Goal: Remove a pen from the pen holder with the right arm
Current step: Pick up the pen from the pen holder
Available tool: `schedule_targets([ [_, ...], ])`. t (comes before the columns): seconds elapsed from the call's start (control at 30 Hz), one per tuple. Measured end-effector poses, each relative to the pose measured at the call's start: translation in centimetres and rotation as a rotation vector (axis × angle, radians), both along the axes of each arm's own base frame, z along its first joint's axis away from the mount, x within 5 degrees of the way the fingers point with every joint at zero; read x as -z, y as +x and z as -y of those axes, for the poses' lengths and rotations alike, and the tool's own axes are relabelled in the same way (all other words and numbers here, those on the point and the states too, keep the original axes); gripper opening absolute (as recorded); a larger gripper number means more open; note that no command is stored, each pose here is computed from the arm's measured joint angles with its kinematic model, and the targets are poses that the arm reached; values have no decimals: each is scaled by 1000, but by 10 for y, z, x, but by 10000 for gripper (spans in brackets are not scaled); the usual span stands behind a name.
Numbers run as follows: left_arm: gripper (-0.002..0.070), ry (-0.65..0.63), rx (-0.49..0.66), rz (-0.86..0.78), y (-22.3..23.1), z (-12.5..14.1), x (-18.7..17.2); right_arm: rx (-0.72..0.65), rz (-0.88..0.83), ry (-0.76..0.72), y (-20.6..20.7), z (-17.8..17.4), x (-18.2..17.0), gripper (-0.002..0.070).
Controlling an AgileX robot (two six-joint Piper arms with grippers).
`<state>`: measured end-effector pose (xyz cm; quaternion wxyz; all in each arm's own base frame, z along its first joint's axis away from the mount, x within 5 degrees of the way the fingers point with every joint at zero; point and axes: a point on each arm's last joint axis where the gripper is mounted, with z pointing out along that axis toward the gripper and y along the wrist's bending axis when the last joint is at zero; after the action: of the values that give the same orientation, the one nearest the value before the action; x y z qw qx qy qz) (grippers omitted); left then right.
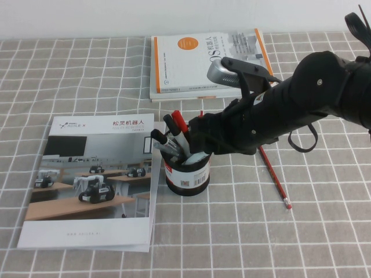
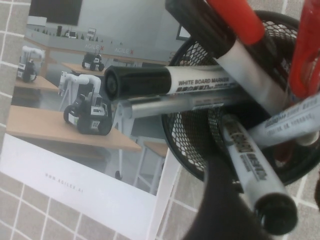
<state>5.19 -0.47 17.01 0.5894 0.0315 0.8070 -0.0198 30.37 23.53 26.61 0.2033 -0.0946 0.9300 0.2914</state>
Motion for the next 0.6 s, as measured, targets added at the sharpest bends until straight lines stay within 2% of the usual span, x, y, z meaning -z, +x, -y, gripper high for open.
schedule_targets([
  [0.17, -3, 0, 0, 0, 0, 0, 0, 0, 0, 0, 0, 0, 0, 306],
  [0.6, -3, 0, 0, 0, 0, 0, 0, 1, 1, 0, 0, 0, 0, 265],
])
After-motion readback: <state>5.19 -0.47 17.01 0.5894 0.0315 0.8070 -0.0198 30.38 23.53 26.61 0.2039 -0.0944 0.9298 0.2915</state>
